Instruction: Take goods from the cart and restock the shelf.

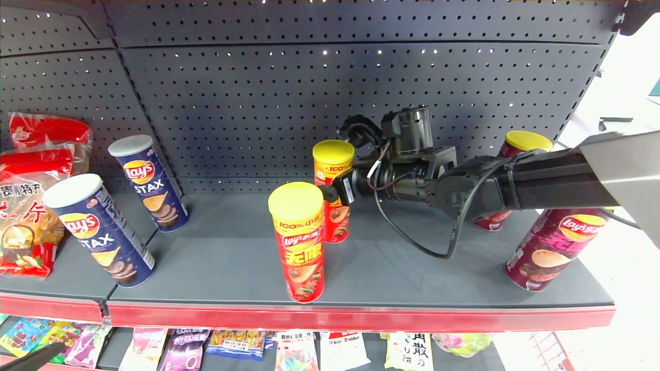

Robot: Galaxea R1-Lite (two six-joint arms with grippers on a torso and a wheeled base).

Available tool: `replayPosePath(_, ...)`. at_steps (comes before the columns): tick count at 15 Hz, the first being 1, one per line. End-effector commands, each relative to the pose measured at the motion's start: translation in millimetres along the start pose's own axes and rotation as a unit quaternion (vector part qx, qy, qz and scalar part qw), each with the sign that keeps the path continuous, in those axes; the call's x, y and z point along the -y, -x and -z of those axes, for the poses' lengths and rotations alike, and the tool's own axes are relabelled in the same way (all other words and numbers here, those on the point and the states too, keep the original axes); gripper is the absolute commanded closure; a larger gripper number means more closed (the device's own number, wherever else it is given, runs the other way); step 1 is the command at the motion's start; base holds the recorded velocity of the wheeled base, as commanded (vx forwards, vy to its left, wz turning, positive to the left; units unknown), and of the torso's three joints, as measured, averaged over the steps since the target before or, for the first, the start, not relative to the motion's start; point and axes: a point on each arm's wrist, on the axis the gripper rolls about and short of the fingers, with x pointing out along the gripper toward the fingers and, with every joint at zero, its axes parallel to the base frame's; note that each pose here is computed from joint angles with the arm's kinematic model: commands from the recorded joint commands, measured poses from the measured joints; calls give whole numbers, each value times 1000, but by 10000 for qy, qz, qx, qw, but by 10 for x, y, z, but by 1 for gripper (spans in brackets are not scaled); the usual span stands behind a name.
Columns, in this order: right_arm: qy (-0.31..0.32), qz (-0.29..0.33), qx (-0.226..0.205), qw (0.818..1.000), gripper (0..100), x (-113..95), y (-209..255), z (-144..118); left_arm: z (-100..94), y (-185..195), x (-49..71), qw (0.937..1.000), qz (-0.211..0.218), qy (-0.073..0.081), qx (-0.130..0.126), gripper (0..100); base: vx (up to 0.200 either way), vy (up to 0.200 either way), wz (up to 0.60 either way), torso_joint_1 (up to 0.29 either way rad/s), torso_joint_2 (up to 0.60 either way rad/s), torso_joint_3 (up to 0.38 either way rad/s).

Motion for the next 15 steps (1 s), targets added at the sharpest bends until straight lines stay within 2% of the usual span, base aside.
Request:
replayPosePath(1,2,101,110,9999,0,-6,197,-106,0,-10,-2,10000,2,8,-35,0,0,0,0,0,0,0)
replayPosePath(5,-212,332,-5,9992,0,-50,633,-85,-12,-57,-13,9998,24,35,-199,0,0,0,0,0,0,0)
replayPosePath(8,-418,425,-83,9982,0,-87,888,-30,-47,-97,-23,9995,51,-10,-309,0,0,0,0,0,0,0)
replayPosePath(11,-419,414,-344,9977,0,-171,1102,145,-192,-223,-61,9985,79,27,-533,0,0,0,0,0,0,0)
replayPosePath(15,-375,297,-377,9981,0,-270,1222,183,-279,-314,-76,9974,289,68,-664,0,0,0,0,0,0,0)
